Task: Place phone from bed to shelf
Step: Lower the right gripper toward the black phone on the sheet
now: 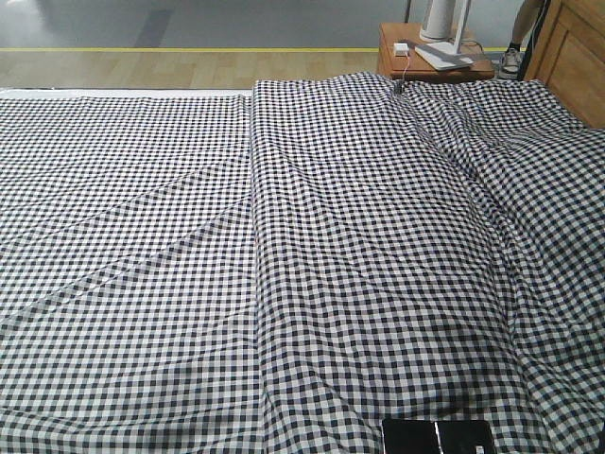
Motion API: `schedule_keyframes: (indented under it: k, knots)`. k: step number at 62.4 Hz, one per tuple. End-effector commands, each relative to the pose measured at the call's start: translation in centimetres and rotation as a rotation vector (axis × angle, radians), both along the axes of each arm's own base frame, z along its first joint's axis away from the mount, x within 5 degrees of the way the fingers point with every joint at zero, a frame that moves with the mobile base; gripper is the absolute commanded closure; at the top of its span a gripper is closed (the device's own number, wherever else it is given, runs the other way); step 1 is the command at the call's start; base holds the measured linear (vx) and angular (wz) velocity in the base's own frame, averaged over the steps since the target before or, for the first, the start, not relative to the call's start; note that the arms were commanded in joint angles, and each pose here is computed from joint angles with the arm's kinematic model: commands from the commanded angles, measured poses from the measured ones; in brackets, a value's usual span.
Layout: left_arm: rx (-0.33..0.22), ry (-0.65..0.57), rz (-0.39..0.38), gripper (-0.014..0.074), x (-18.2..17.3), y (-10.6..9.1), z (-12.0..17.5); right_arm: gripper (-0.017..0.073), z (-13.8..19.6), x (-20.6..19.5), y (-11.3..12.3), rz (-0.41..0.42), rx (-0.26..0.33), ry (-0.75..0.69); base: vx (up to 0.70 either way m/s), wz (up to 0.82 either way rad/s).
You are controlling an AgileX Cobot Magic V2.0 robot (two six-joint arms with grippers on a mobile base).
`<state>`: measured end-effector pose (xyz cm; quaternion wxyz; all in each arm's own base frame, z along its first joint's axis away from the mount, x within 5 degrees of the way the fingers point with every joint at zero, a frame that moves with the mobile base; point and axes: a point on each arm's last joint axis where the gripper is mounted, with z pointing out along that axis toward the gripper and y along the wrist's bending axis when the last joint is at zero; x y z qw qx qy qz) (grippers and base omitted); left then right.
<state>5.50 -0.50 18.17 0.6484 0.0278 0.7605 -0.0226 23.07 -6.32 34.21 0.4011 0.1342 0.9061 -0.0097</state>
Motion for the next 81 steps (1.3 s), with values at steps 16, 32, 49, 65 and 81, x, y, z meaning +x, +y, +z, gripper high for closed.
schedule_keyframes:
  k: [16,32,49,65,81]
  knots:
    - [-0.017,-0.076,0.011,0.0593,0.1,0.1,0.6,-0.0046,-4.9,3.5,-5.5,0.092,0.223,0.067,0.00,0.00]
    - [-0.017,-0.076,0.011,0.0593,0.1,0.1,0.6,-0.0035,-13.6,6.2,-7.3,0.190,0.429,0.276,0.00,0.00]
    - [-0.017,-0.076,0.011,0.0593,0.1,0.1,0.6,-0.0035,-21.7,7.1,-7.9,0.259,0.528,0.452,0.00,0.00]
    - [-0.017,-0.076,0.011,0.0593,0.1,0.1,0.6,-0.0035,-27.9,7.2,-7.2,0.346,0.648,0.503,0.00,0.00]
    - [-0.017,-0.076,0.011,0.0593,0.1,0.1,0.6,-0.0032,-32.4,6.7,-6.7,0.410,0.708,0.551,0.00,0.00]
